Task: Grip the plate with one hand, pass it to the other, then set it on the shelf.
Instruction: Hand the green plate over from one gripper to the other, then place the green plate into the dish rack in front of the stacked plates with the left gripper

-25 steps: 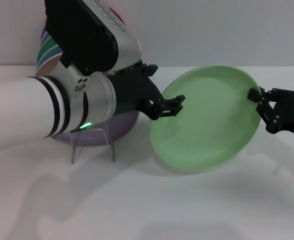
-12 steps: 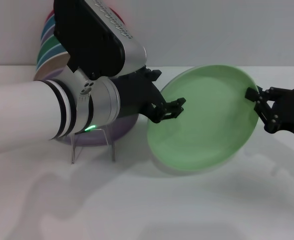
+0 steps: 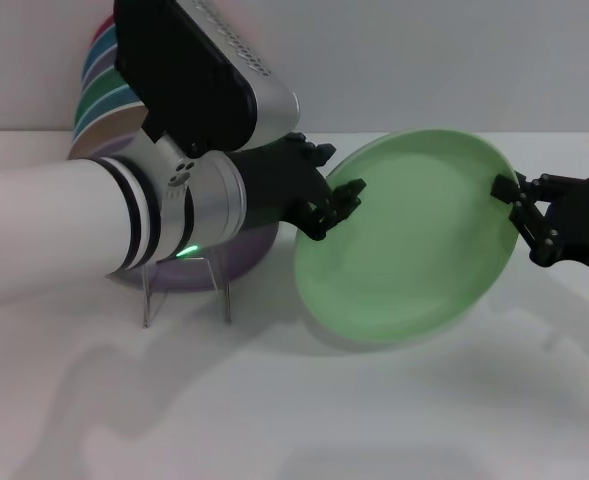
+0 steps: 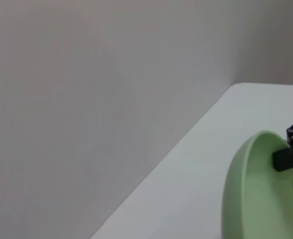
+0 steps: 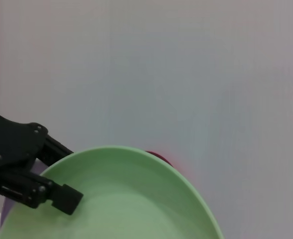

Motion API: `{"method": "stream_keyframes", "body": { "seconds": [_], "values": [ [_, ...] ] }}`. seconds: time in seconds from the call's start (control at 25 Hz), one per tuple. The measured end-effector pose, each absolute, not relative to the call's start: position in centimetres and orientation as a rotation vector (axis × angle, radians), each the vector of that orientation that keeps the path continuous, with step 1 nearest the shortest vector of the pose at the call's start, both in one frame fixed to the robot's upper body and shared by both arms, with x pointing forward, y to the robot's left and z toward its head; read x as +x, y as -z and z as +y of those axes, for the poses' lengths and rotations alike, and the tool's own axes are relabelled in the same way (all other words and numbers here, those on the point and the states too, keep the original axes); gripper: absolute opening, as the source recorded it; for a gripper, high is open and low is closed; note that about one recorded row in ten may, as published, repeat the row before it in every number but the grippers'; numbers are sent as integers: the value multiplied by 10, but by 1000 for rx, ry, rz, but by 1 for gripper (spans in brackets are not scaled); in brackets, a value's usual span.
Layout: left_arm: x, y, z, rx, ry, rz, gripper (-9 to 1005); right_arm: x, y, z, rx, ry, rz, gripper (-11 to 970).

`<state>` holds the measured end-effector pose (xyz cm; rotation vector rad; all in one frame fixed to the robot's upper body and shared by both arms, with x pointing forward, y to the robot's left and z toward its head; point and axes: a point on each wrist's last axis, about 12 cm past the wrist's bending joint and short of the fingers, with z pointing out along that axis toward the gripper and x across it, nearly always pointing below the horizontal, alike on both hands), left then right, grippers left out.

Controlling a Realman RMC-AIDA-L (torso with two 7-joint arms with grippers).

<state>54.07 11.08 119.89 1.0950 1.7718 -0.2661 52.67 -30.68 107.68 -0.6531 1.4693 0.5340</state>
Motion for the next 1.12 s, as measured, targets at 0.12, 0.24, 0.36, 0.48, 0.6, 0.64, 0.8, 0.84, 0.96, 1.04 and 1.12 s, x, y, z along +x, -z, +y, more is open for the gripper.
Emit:
{"method": "stream_keyframes", "body": {
  "seconds": [0.12,0.24,0.36,0.48,0.6,0.64,0.8,0.84,0.96,1.04,1.12],
  "values": [
    [544,-1197,109,1103,261,1775,507,527,-1077,-306,-655,-535,1468,29],
    [547,-1195,106,1118,252,1767,418,528,-1077,-306,-658,-536,1468,29],
    [548,-1194,104,1131,235,1733,309,527,-1077,-305,-663,-542,1464,29],
    [549,-1194,104,1136,222,1709,210,524,-1076,-305,-665,-554,1456,29],
    [550,-1194,101,1137,224,1693,115,517,-1076,-304,-654,-585,1426,29],
    [550,-1194,101,1137,224,1693,115,517,-1076,-304,-654,-585,1426,58],
    [550,-1194,101,1134,221,1673,115,509,-1076,-305,-642,-600,1388,175],
    [550,-1194,101,1134,221,1673,115,509,-1076,-305,-642,-600,1388,196],
    [547,-1197,106,1095,213,1643,116,497,-1075,-313,-547,-608,1357,257],
    [545,-1199,111,1072,199,1619,116,482,-1076,-324,-429,-606,1299,299],
    [543,-1201,114,1056,184,1598,116,469,-1078,-335,-350,-587,1247,340]
  ]
}}
